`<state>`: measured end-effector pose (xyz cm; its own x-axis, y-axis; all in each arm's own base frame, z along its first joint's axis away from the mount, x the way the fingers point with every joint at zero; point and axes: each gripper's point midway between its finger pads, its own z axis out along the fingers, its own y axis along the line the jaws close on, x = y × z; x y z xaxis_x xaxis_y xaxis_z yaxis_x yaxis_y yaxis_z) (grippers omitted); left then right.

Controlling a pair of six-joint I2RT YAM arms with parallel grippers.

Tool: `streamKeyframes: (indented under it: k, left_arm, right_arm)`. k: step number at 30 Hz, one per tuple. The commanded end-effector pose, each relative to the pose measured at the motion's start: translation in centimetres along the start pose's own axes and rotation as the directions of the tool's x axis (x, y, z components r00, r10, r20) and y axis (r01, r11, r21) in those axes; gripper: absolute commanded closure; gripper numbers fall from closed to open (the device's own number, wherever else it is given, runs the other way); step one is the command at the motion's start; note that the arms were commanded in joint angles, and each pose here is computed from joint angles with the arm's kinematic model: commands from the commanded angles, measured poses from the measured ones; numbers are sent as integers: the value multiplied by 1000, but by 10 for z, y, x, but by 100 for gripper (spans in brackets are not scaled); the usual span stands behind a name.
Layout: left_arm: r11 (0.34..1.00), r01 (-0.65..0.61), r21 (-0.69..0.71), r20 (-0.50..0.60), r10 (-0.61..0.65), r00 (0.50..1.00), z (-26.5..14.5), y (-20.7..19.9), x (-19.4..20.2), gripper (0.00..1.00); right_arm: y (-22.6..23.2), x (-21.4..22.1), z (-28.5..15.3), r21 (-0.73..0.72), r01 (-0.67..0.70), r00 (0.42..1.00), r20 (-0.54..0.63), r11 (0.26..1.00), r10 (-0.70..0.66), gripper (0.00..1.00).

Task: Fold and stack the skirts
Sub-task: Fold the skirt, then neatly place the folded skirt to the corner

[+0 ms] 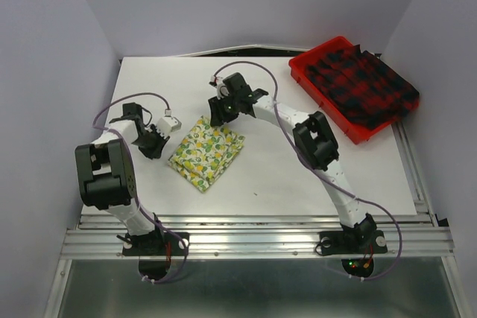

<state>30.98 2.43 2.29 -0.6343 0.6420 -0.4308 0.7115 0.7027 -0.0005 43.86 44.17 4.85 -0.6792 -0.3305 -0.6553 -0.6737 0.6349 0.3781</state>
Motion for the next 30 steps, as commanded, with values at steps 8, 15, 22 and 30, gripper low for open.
streamKeyframes:
  k: [8,15,22,30]
  left_arm:
    - [919,-387,71,22,387,922,19,-78,-28,84]
    - [821,-530,211,172,502,847,24,-172,-74,84]
    - [827,-511,235,312,434,845,39,-265,-161,74]
    - [928,-360,100,359,304,882,12,-281,-225,58]
  right_arm:
    - [-13,-52,-170,-22,-177,966,185,984,178,33]
    - [-68,-2,-233,105,-331,934,175,938,310,32]
    - [-109,5,-282,167,-392,903,258,905,344,24]
    - [-129,28,-316,219,-495,859,271,841,435,22]
